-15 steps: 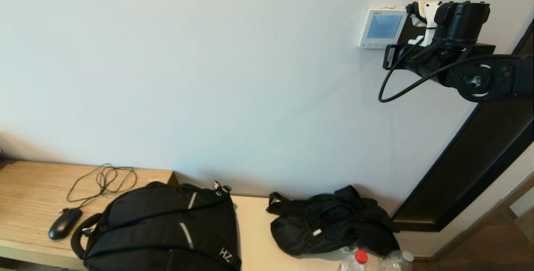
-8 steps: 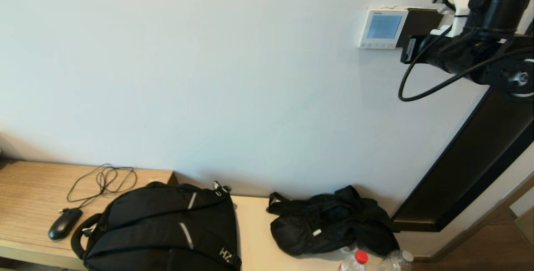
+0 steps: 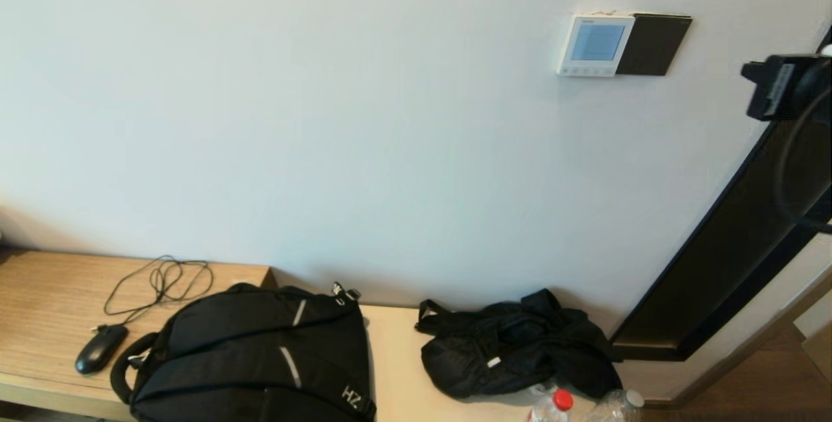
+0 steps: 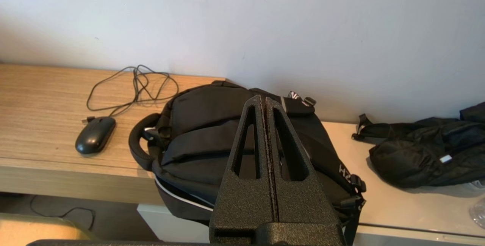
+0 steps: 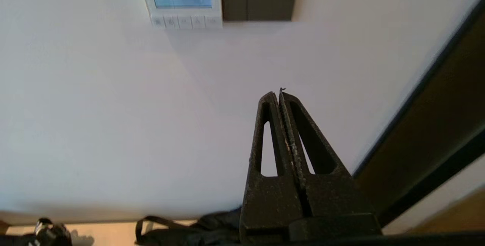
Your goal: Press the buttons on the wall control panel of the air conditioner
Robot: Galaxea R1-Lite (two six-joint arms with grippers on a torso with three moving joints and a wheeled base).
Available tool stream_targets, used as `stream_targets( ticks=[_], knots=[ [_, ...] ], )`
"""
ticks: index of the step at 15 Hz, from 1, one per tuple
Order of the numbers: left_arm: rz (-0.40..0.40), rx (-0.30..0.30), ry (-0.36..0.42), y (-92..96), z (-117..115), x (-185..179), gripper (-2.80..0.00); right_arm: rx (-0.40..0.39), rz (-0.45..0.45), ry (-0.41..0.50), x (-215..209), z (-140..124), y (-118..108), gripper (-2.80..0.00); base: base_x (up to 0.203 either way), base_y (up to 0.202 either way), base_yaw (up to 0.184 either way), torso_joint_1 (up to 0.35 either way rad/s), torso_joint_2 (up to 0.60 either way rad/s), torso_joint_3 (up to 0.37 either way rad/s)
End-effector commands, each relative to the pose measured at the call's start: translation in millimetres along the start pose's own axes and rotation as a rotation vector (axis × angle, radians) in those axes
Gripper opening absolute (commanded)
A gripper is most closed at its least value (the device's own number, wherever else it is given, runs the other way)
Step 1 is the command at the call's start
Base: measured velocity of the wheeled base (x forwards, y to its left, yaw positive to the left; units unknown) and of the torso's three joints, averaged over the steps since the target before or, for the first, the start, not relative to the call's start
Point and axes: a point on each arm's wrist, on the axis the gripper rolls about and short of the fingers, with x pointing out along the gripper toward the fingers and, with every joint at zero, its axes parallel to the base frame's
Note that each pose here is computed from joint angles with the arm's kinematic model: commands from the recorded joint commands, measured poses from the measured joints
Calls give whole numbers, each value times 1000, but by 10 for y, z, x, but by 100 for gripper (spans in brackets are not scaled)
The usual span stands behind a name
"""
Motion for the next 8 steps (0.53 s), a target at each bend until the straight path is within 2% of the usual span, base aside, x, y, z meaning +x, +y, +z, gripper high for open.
stream_targets(
  ticks=[1,3,5,8],
  knots=[
    [1,0,-1,0,0,0,-280,11,-6,-62,-737,4,-157,-280,0,0,0,0,0,0],
    [1,0,-1,0,0,0,-280,1,4,-20,-1115,-261,-214,-280,0,0,0,0,0,0],
    [1,0,1,0,0,1,-280,-11,21,45,-1417,-636,-247,-280,0,0,0,0,0,0],
    [1,0,1,0,0,1,-280,-17,54,90,-1807,-1123,-269,-280,0,0,0,0,0,0]
  ],
)
